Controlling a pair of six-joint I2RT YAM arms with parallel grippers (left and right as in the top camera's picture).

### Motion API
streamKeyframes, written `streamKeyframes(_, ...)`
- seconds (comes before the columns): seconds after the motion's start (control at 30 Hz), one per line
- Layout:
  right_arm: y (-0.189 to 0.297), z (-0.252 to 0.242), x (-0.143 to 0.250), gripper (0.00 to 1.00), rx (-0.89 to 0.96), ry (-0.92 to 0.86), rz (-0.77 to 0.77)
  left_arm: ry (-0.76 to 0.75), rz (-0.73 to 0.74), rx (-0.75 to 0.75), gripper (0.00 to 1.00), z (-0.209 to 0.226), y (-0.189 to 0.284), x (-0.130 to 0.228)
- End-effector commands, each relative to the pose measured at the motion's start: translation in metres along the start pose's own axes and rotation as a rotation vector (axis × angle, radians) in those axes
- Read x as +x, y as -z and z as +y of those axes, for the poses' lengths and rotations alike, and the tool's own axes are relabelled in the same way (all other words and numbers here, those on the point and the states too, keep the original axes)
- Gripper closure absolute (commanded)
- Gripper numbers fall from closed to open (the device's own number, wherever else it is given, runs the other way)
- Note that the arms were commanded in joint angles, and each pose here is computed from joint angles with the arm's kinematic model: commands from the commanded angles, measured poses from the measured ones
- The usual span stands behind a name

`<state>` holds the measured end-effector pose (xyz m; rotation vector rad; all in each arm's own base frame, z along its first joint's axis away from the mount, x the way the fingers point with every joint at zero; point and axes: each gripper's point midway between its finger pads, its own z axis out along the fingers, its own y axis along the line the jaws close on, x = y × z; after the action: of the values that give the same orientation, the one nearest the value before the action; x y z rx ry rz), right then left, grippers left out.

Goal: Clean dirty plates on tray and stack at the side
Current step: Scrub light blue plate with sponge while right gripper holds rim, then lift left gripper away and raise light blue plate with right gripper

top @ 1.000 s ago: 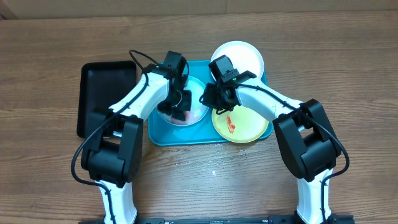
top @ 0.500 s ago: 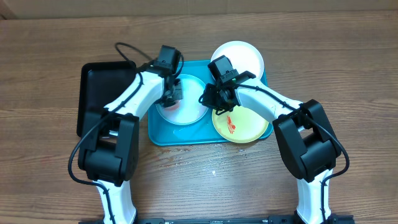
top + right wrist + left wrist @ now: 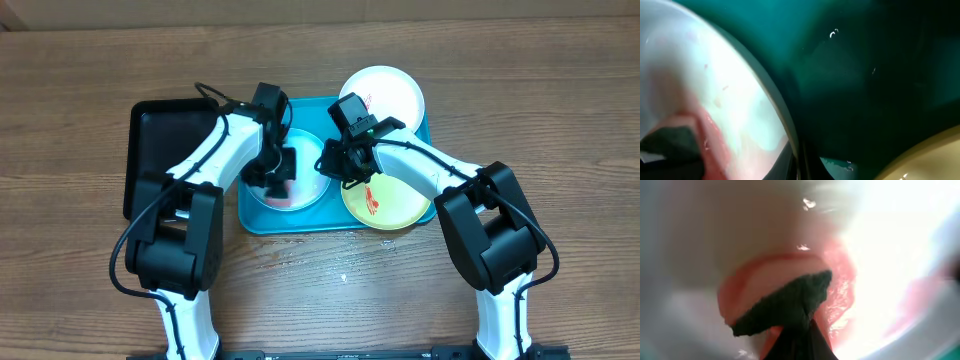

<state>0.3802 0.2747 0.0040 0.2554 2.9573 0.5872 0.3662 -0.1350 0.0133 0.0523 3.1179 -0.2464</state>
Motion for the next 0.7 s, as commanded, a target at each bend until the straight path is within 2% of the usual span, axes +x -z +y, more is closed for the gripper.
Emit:
streamKeyframes(0.0,-0.012,-0.019,0.008,0.96,0.058,-0.037,0.029,-0.106,-0.027,0.163,0.96,-0.036,-0.004,-0.006)
streamKeyframes(0.07,-0.012,-0.020,0.009,0.96,0.060,-0.038,0.032,-0.083,-0.115,0.137,0.96,-0.032,-0.003,-0.028)
streamKeyframes(0.23,-0.012,-0.018,0.011,0.96,0.061,-0.034,0.034,0.097,-0.283,-0.055,0.96,0.009,0.011,-0.069)
streamKeyframes(0.43,-0.014,-0.015,0.015,0.96,0.062,-0.004,0.040,0.133,-0.270,-0.111,0.96,0.018,0.077,-0.082)
streamKeyframes(0.67,-0.008,-0.004,0.013,0.96,0.055,0.060,0.035,0.143,-0.301,-0.097,0.96,0.012,0.170,-0.085)
